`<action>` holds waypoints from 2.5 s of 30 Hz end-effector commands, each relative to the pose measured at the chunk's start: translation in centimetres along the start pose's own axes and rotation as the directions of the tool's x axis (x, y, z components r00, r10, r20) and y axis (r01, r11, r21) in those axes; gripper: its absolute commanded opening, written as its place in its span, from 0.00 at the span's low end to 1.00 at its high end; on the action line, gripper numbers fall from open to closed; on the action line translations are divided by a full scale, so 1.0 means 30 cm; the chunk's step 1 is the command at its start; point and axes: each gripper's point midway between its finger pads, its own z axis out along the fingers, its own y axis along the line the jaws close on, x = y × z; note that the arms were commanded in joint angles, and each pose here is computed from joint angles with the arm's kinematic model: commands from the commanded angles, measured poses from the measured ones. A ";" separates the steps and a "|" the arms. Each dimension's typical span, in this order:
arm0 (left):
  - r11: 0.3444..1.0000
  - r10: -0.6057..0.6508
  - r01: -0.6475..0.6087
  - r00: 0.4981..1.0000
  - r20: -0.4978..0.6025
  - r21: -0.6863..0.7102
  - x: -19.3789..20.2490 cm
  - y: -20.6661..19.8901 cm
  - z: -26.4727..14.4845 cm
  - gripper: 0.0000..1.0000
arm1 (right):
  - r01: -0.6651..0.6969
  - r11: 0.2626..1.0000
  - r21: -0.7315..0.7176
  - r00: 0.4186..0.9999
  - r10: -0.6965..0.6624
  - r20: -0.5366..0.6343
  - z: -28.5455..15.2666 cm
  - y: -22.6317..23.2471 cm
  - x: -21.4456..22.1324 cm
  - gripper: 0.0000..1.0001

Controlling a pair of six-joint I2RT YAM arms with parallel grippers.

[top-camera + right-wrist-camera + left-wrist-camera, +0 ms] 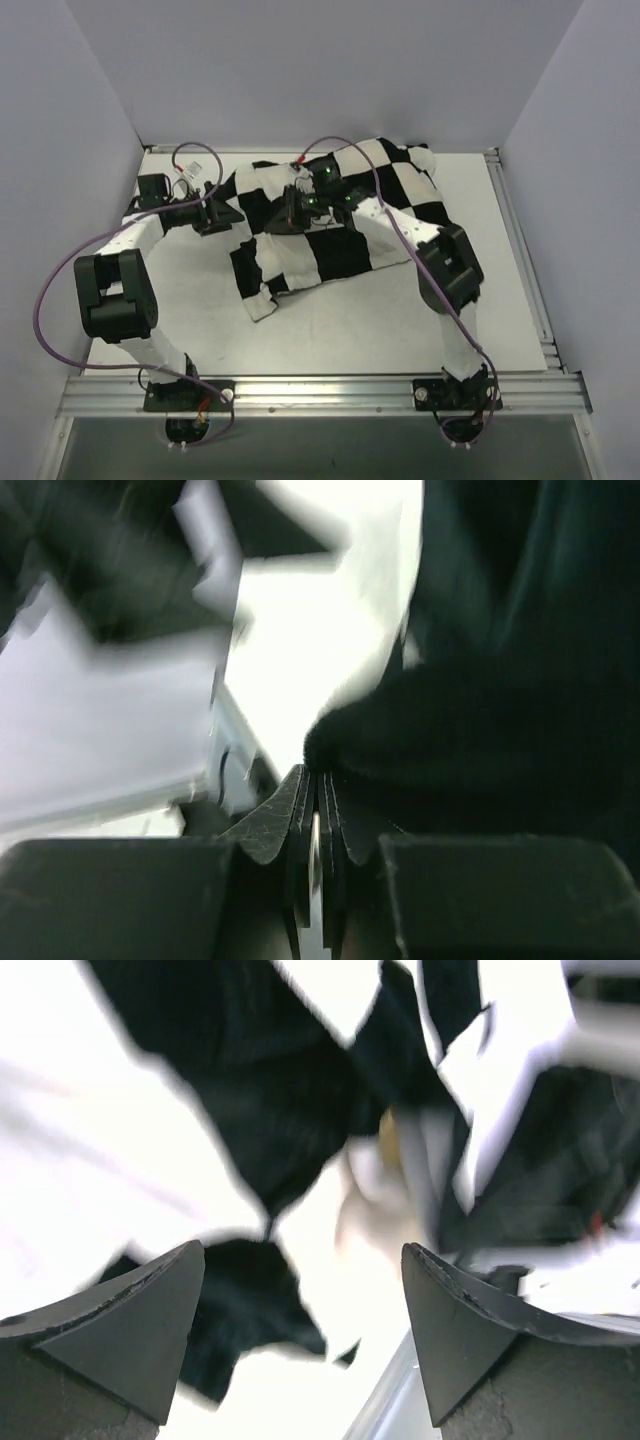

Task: Put the pillow into the pillowcase

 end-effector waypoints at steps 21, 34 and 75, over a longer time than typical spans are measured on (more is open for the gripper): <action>0.579 0.569 -0.796 0.550 -0.612 -0.177 0.464 0.176 -0.166 0.97 | 0.138 0.805 0.577 0.990 -0.129 -0.057 -0.929 -0.527 0.063 0.88; 0.437 0.641 -0.886 0.427 -0.638 -0.155 0.408 0.303 -0.009 0.96 | -0.128 0.693 0.709 0.981 0.194 -0.012 -1.052 -0.971 0.206 0.89; 0.314 0.949 -0.604 0.219 0.227 -0.732 -0.595 -0.827 -0.830 0.00 | -0.227 0.373 0.900 0.331 -0.839 0.432 -2.229 0.231 -0.312 0.00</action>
